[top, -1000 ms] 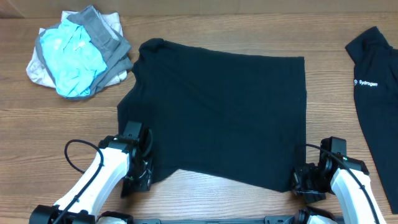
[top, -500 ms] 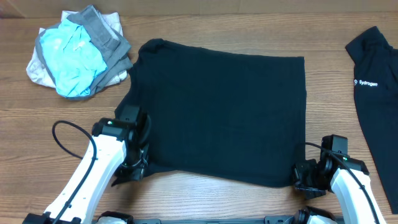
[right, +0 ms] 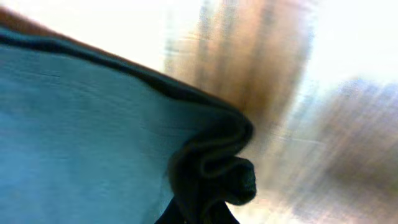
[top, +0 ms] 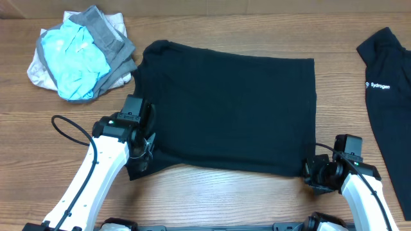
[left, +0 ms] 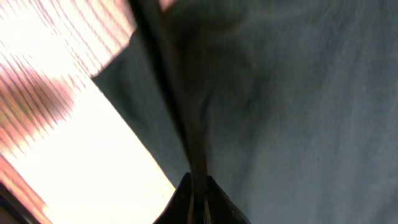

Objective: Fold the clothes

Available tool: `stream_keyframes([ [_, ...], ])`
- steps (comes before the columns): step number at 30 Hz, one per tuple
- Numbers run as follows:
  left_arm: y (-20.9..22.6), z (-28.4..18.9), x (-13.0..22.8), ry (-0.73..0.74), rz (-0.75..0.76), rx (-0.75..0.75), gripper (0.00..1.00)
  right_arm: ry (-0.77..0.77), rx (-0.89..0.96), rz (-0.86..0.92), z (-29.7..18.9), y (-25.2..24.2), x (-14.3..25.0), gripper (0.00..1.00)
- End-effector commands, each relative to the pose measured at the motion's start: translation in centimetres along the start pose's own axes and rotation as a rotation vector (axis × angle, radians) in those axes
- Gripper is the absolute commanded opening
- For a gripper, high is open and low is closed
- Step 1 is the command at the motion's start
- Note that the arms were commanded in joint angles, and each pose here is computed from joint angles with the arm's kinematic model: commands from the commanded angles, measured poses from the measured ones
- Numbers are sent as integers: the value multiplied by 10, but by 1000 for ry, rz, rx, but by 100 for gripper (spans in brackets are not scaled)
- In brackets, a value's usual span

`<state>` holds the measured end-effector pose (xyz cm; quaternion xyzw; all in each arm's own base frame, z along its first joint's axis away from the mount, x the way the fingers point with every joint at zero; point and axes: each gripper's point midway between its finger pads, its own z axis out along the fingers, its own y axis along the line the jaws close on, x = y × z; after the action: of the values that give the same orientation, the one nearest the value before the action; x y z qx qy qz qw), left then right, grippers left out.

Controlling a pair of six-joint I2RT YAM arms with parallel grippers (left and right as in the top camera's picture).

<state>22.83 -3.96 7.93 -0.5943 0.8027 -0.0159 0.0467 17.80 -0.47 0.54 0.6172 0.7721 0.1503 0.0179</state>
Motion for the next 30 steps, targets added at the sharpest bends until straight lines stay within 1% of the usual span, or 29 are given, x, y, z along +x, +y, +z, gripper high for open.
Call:
stream_keyframes([
  [1, -4, -4, -24, -134, 40, -8, 4, -8, -35, 4, -5, 10, -2, 4],
  [5, -11, -4, -34, -191, 80, 8, 4, -11, -81, -9, -16, 28, -5, 4],
  [12, -44, -6, -37, -218, 214, 123, 4, -25, -130, -24, -24, 45, -9, 5],
  [15, -48, -2, -38, -224, 230, 120, 4, -36, -150, -31, -25, 50, -11, 5],
  [21, -59, 15, -39, -228, 313, 104, 4, -66, -209, -50, -28, 64, -18, 5],
  [25, -64, 24, -42, -245, 330, 90, 4, -83, -242, -65, -30, 73, -22, 4],
  [30, -82, 25, -46, -282, 400, 140, 4, -103, -281, -77, -32, 83, -27, 4],
])
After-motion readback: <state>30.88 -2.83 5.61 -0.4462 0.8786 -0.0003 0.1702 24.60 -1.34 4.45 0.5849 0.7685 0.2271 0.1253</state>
